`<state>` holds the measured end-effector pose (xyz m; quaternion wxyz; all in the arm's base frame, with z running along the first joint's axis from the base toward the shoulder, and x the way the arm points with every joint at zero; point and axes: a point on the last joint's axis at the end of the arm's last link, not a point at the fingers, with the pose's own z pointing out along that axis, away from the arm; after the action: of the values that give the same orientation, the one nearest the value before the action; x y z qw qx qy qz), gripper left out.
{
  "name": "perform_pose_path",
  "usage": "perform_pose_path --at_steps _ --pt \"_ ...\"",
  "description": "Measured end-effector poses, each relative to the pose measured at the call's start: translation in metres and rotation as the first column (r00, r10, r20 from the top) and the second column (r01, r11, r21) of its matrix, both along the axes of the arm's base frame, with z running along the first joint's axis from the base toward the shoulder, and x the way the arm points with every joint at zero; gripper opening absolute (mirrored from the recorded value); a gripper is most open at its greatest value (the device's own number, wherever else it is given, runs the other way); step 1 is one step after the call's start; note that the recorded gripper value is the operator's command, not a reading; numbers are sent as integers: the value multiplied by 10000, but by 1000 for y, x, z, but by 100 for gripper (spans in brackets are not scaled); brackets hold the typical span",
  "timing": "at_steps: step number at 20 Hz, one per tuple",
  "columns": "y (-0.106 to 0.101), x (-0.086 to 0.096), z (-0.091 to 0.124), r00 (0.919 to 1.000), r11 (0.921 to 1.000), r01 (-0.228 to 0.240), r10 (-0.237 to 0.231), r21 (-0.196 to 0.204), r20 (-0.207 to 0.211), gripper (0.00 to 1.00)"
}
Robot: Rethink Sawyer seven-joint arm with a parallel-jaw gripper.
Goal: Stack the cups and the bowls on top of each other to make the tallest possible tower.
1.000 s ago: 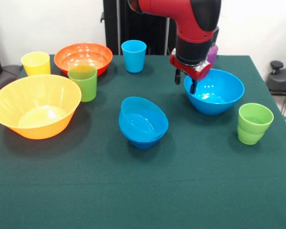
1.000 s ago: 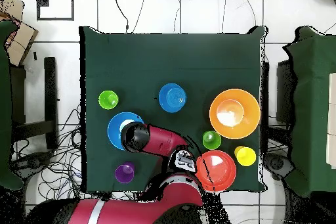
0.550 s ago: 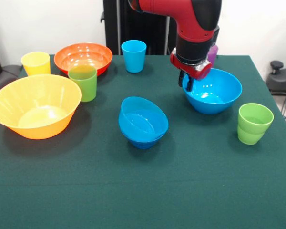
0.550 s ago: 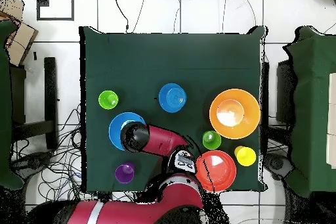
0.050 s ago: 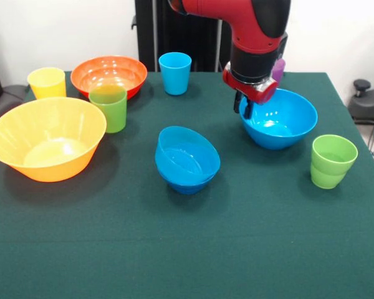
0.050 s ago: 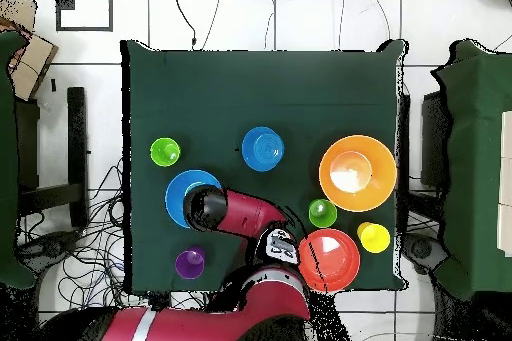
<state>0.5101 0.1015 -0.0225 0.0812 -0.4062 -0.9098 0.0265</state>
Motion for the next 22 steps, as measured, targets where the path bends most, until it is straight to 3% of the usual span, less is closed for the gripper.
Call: perform_pose_path --at_steps 22 --pt "1 7 6 9994 9993 356 -355 102 -43 0"
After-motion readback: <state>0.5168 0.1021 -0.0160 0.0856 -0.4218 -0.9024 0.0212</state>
